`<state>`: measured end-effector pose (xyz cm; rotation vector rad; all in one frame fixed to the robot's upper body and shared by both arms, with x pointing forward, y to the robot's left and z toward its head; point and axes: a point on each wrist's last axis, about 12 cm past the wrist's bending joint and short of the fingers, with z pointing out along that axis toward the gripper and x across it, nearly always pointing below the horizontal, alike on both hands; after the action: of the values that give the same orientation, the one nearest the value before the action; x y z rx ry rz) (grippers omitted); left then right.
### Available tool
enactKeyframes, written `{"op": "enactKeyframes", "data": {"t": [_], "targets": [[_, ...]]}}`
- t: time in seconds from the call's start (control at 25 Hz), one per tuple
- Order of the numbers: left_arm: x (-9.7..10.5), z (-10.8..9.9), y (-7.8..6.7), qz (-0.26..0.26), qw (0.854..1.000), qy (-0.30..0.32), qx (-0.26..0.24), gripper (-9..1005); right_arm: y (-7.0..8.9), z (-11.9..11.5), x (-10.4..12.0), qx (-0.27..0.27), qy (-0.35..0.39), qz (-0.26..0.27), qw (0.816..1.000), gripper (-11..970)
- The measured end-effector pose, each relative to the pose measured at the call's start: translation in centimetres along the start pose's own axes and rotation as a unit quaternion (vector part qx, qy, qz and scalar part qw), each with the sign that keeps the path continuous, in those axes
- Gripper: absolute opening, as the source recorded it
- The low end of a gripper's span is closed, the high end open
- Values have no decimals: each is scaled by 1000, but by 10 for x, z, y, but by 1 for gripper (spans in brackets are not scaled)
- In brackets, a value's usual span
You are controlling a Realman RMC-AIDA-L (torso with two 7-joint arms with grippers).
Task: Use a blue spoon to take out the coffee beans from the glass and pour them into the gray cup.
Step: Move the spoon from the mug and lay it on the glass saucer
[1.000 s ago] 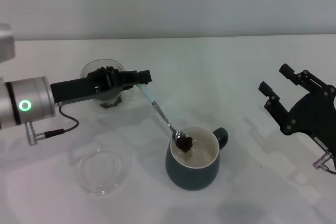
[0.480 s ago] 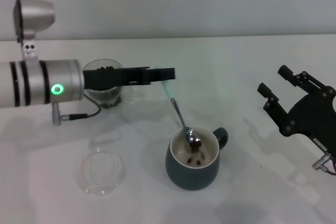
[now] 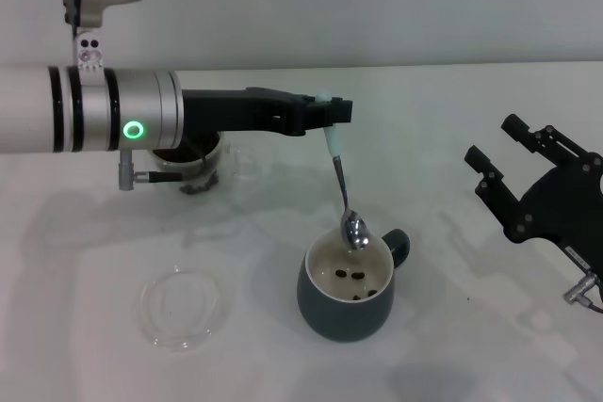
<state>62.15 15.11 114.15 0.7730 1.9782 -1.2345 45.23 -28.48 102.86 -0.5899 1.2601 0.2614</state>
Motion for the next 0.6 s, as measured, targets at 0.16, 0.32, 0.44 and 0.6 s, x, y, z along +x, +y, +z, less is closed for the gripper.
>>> {"op": "enactKeyframes", "data": {"t": [0.16,0.32,0.44,0.6], "targets": [[0,-5,-3,0,1000,-9,13,141,0,-1,0,1,-2,0,1000,497],[3,-21,-5,-11,999,-30,32,143,0,-1,-1,1,-4,0,1000,497],[9,-40,-4,-19,998,-53,36,144,0,0,-2,2,-7,0,1000,497],[22,-70,-1,-35,995,-85,36,145,-1,-1,-4,7,-18,0,1000,497]]}}
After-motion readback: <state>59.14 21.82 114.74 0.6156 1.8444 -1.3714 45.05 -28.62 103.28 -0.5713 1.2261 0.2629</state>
